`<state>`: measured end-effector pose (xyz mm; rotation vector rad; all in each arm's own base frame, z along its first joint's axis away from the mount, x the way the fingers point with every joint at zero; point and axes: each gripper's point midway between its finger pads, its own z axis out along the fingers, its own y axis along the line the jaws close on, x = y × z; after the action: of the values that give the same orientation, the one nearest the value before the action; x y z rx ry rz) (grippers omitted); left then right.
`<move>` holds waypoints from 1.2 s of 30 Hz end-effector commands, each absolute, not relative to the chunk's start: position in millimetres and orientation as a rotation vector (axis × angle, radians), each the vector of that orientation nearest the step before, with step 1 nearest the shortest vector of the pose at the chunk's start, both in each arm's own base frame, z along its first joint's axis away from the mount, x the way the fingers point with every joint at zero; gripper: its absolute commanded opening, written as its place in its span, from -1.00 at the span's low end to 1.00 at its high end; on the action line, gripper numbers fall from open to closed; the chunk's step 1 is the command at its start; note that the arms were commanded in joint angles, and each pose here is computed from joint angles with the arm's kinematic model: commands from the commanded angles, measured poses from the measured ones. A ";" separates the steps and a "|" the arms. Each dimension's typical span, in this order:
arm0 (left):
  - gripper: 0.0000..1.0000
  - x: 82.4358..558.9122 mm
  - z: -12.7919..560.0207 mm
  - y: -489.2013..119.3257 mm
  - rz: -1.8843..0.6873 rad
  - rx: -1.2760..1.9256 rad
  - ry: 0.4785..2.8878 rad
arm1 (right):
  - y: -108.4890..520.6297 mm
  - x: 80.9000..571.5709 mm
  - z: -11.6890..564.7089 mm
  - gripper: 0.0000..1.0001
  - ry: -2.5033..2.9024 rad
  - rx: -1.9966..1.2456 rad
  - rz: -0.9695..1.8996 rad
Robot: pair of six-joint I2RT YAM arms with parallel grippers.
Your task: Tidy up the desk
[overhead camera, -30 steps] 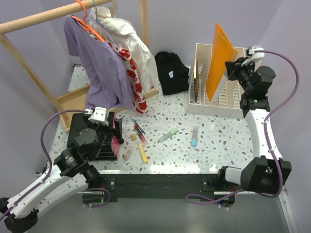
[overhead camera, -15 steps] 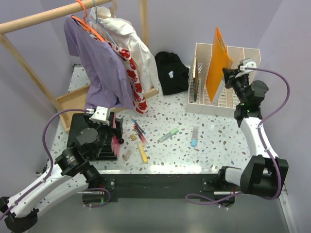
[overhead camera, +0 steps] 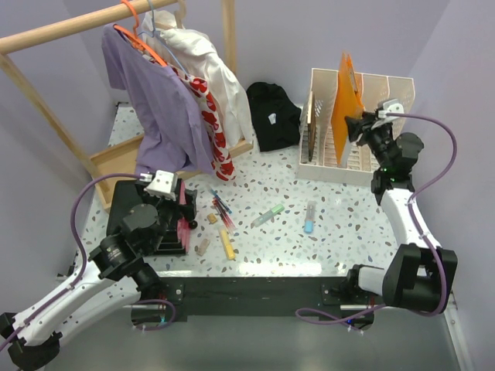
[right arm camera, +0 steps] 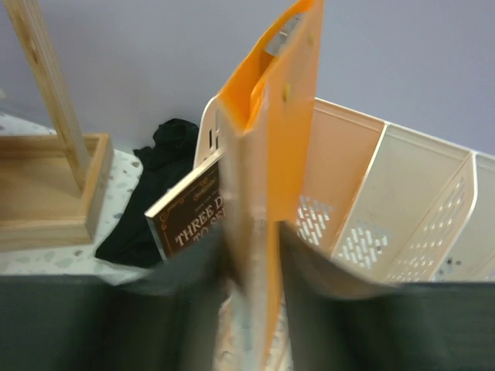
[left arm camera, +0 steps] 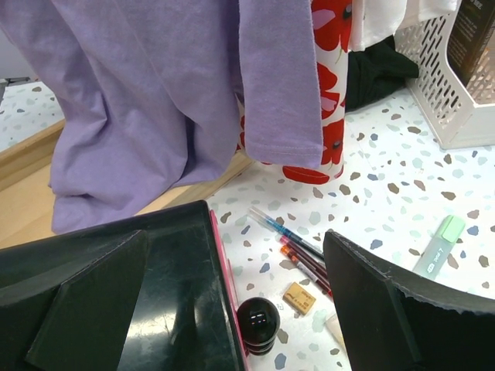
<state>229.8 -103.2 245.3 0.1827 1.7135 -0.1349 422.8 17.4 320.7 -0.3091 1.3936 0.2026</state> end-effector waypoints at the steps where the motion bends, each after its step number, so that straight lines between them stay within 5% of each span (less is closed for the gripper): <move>1: 1.00 231.3 255.5 -112.9 -0.205 0.174 1.673 | 15.1 406.9 352.5 0.72 1.296 -0.319 0.135; 3: 1.00 229.4 254.8 -123.7 -0.268 0.196 1.670 | 7.4 401.1 352.0 0.97 1.351 -0.292 0.097; 9: 1.00 219.8 255.8 -148.4 -0.477 0.154 1.699 | 22.1 361.8 349.8 0.97 1.541 -0.355 0.162; 19: 1.00 207.3 271.3 -172.3 -0.647 0.129 1.806 | 117.6 252.4 293.0 0.97 1.645 -0.669 0.841; 36: 1.00 182.7 260.6 -240.5 -0.899 0.123 2.088 | 109.5 244.9 257.8 0.97 1.713 -0.585 0.771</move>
<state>196.0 -223.3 240.2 0.1536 2.0545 -0.8050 246.0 110.5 252.9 -0.6114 1.7215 0.7851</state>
